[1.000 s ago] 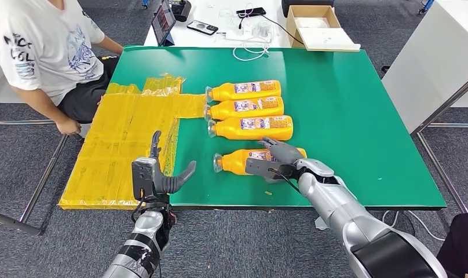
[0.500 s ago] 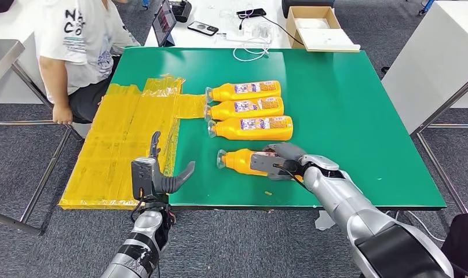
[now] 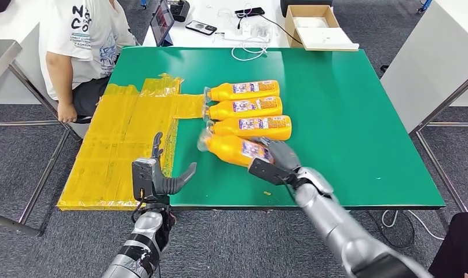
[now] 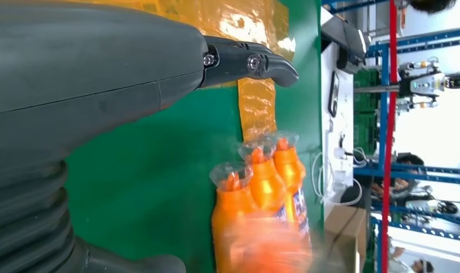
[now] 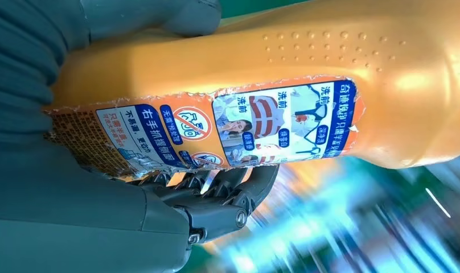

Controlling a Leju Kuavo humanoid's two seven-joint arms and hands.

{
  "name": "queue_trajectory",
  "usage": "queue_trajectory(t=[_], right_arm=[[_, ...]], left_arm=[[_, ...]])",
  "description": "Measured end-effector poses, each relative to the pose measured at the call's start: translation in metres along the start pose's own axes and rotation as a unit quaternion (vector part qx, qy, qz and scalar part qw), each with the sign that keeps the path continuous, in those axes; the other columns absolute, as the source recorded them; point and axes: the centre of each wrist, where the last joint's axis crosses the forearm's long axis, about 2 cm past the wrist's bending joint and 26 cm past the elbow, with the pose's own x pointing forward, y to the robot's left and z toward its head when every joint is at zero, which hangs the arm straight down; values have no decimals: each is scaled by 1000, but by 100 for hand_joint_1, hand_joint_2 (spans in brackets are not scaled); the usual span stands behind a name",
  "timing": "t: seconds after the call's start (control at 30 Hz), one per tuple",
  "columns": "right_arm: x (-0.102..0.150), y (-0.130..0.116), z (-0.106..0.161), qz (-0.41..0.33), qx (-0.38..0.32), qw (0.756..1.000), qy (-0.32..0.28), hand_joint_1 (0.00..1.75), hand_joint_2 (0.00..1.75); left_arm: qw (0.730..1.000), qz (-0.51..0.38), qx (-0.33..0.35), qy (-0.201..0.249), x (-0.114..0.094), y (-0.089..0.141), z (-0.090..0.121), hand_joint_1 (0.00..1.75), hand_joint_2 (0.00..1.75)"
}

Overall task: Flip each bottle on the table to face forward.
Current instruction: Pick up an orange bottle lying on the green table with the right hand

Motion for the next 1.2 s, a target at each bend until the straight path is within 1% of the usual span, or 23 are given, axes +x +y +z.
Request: queue_trajectory(t=[0.07, 0.17, 0.23, 0.4, 0.5, 0.6, 1.1, 1.2], right_arm=[[21, 5, -2, -10, -89, 995, -43, 175, 175], [49, 0, -6, -1, -211, 974, -89, 175, 175], [59, -6, -5, 0, -256, 961, -105, 175, 175], [73, -13, 3, 23, -339, 932, -130, 175, 175], [77, -16, 6, 25, -359, 924, -132, 175, 175], [76, -16, 9, 24, -367, 921, -126, 175, 175], [74, -17, 13, 24, -372, 920, -119, 175, 175], [74, -16, 13, 19, -366, 923, -115, 175, 175]], left_arm=[[1000, 3, 6, -1, 1, -2, 0, 0, 175], [1000, 9, 14, 1, 1, -4, 0, 0, 175], [1000, 10, 16, 1, 2, -5, 0, 0, 175], [1000, 19, 21, 3, 3, -7, -2, 0, 175], [999, 27, 23, 4, 5, -9, -2, 0, 175], [999, 35, 22, 3, 6, -11, -3, 0, 175], [999, 42, 18, -2, 9, -14, -4, 0, 175], [998, 56, 12, 7, 9, -15, -4, 0, 175]])
